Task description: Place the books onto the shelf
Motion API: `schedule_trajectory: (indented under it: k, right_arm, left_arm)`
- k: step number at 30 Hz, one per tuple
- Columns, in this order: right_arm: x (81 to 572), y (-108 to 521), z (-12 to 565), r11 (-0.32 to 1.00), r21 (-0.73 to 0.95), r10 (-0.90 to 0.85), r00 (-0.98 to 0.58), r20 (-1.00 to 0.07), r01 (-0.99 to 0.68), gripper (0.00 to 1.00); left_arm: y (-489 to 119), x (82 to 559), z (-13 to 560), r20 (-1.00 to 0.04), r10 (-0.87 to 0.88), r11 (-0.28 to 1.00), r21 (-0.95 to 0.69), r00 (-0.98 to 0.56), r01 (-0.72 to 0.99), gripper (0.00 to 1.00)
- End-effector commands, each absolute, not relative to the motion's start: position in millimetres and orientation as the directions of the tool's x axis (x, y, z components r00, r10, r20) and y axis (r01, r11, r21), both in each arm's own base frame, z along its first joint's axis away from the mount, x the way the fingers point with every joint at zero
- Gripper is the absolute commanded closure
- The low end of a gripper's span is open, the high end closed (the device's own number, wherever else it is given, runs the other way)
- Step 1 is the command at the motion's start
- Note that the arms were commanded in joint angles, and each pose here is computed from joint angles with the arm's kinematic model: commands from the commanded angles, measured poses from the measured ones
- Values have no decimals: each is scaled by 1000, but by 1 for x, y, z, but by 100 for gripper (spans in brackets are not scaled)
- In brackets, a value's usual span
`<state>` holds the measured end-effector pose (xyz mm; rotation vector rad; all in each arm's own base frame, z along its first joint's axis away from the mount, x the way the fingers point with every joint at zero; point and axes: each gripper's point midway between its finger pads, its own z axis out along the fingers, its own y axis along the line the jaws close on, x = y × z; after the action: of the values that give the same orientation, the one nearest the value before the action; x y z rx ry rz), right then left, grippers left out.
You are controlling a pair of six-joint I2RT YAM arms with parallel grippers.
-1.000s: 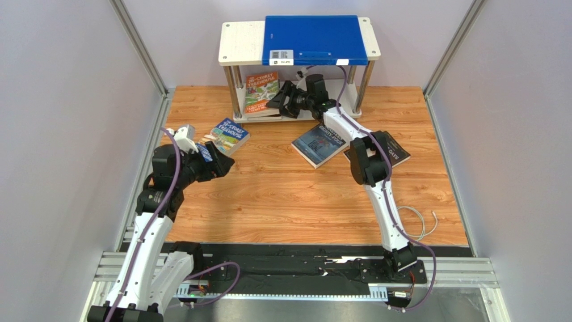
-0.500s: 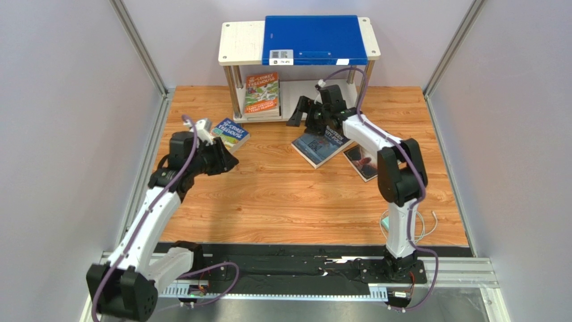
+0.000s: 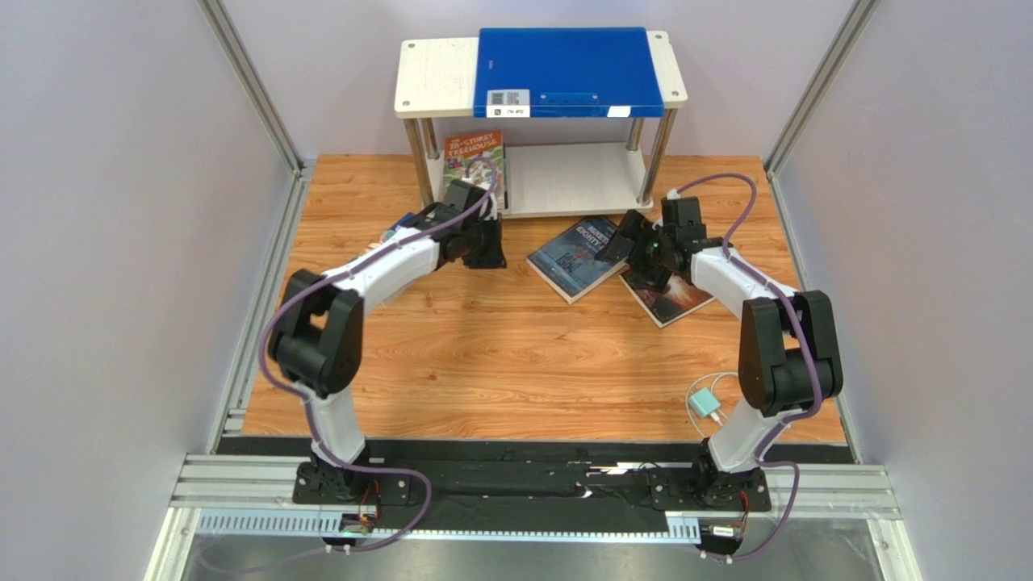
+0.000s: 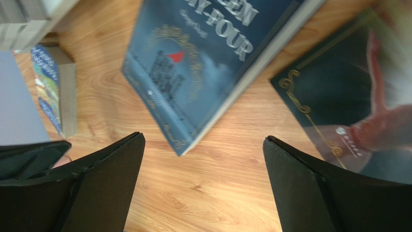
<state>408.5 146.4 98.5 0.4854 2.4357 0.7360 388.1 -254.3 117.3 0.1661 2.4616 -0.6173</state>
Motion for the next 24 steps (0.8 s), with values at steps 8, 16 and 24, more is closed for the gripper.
schedule_trajectory:
  k: [8,16,24]
  right_arm:
    - [408,154,77,733,653,511,-788,-343,191,0]
    - [406,153,54,732,645,516,-798,-313,220,0]
    - [407,155,47,727,648,517,-802,-298,227,0]
  left_arm:
    - [-294,435,86,-619,55,963,-175,-784,205,100]
    - [-297,458,62,-610,18,985,-124,-793,117,100]
    - [-301,480,63,-616,14,996,-58,-787,63,100]
